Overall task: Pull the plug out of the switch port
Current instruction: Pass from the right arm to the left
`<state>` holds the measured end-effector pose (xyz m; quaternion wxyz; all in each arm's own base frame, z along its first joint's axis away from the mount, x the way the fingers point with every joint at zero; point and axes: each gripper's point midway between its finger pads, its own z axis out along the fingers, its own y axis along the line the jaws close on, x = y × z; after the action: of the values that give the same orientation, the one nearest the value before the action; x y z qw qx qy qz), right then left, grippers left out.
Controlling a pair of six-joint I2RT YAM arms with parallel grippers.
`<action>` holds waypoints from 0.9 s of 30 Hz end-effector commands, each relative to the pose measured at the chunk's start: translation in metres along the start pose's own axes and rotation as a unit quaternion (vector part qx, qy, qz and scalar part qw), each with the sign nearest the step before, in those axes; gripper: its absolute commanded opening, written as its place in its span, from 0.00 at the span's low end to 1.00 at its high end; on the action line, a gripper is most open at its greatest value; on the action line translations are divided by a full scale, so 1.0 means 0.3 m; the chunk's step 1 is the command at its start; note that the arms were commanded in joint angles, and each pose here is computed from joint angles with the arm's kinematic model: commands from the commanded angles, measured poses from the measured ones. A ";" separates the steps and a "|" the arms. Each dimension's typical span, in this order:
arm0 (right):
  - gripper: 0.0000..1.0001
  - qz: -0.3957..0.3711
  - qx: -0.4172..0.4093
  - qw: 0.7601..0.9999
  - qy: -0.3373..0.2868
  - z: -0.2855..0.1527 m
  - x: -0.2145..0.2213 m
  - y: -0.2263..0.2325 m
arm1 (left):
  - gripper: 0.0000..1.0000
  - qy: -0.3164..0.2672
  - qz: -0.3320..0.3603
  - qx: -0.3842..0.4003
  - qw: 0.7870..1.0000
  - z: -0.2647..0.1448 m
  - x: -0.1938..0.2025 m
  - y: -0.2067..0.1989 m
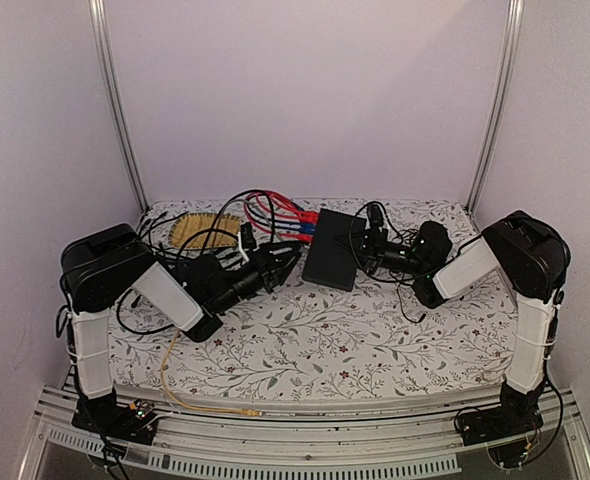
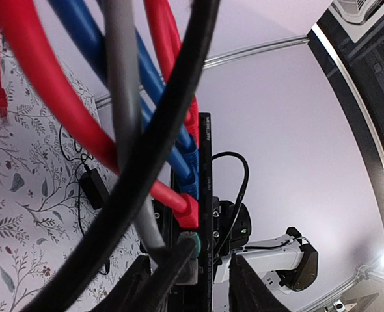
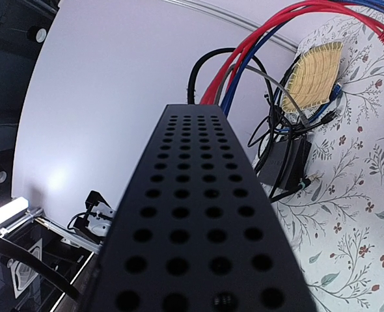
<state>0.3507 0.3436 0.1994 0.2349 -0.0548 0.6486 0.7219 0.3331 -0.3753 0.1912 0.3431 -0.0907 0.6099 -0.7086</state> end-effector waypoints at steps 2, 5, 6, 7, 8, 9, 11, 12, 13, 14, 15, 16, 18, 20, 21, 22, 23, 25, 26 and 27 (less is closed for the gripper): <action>0.02 -0.083 -0.084 0.993 -0.004 0.017 -0.018 0.187 | 0.42 -0.028 0.023 0.141 0.989 -0.009 -0.032 -0.209; 0.02 -0.081 -0.080 0.993 -0.006 0.017 -0.022 0.186 | 0.43 -0.018 0.026 0.143 0.989 -0.009 -0.021 -0.213; 0.02 -0.081 -0.079 0.994 -0.007 0.019 -0.025 0.188 | 0.43 -0.012 0.030 0.144 0.989 -0.013 -0.012 -0.217; 0.02 -0.082 -0.079 0.993 -0.008 0.021 -0.030 0.191 | 0.44 -0.006 0.037 0.146 0.989 -0.019 -0.005 -0.223; 0.02 -0.081 -0.078 0.994 -0.008 0.024 -0.033 0.193 | 0.46 -0.002 0.043 0.146 0.988 -0.025 0.004 -0.229; 0.02 -0.082 -0.079 0.993 -0.009 0.028 -0.040 0.198 | 0.48 0.001 0.050 0.146 0.988 -0.033 0.010 -0.233; 0.02 -0.082 -0.079 0.993 -0.008 0.034 -0.047 0.204 | 0.51 0.011 0.061 0.146 0.987 -0.044 0.027 -0.238; 0.02 -0.082 -0.079 0.993 -0.007 0.037 -0.049 0.206 | 0.54 0.016 0.063 0.144 0.987 -0.049 0.033 -0.235; 0.02 -0.081 -0.080 0.994 -0.005 0.041 -0.052 0.210 | 0.55 0.019 0.063 0.141 0.988 -0.053 0.039 -0.229; 0.02 -0.081 -0.080 0.993 -0.004 0.042 -0.053 0.214 | 0.58 0.024 0.063 0.140 0.988 -0.054 0.046 -0.225; 0.02 -0.081 -0.079 0.994 -0.003 0.044 -0.054 0.216 | 0.60 0.030 0.062 0.139 0.988 -0.053 0.053 -0.219; 0.02 -0.080 -0.078 0.994 -0.003 0.044 -0.054 0.214 | 0.63 0.036 0.062 0.141 0.987 -0.050 0.060 -0.218; 0.02 -0.079 -0.075 0.994 -0.001 0.047 -0.054 0.211 | 0.64 0.049 0.066 0.153 0.985 -0.042 0.078 -0.230; 0.02 -0.078 -0.072 0.994 -0.002 0.047 -0.053 0.205 | 0.64 0.061 0.072 0.157 0.983 -0.030 0.094 -0.238; 0.02 -0.077 -0.071 0.994 -0.003 0.046 -0.054 0.202 | 0.64 0.066 0.075 0.157 0.982 -0.023 0.101 -0.241; 0.02 -0.077 -0.071 0.994 -0.003 0.046 -0.055 0.202 | 0.64 0.072 0.079 0.157 0.982 -0.017 0.108 -0.244; 0.02 -0.078 -0.072 0.994 -0.003 0.047 -0.054 0.202 | 0.64 0.078 0.082 0.156 0.981 -0.010 0.116 -0.245; 0.02 -0.078 -0.074 0.994 -0.002 0.048 -0.056 0.204 | 0.64 0.086 0.087 0.152 0.981 0.000 0.128 -0.245; 0.02 -0.077 -0.074 0.994 0.000 0.051 -0.055 0.206 | 0.64 0.088 0.088 0.151 0.981 0.003 0.131 -0.245; 0.02 -0.078 -0.074 0.994 0.000 0.052 -0.056 0.207 | 0.64 0.091 0.088 0.150 0.981 0.006 0.136 -0.244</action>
<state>0.3501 0.3505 0.1979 0.2130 -0.0588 0.6578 0.7201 0.3019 -0.4011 0.1886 0.3159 0.0105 0.6192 -0.7188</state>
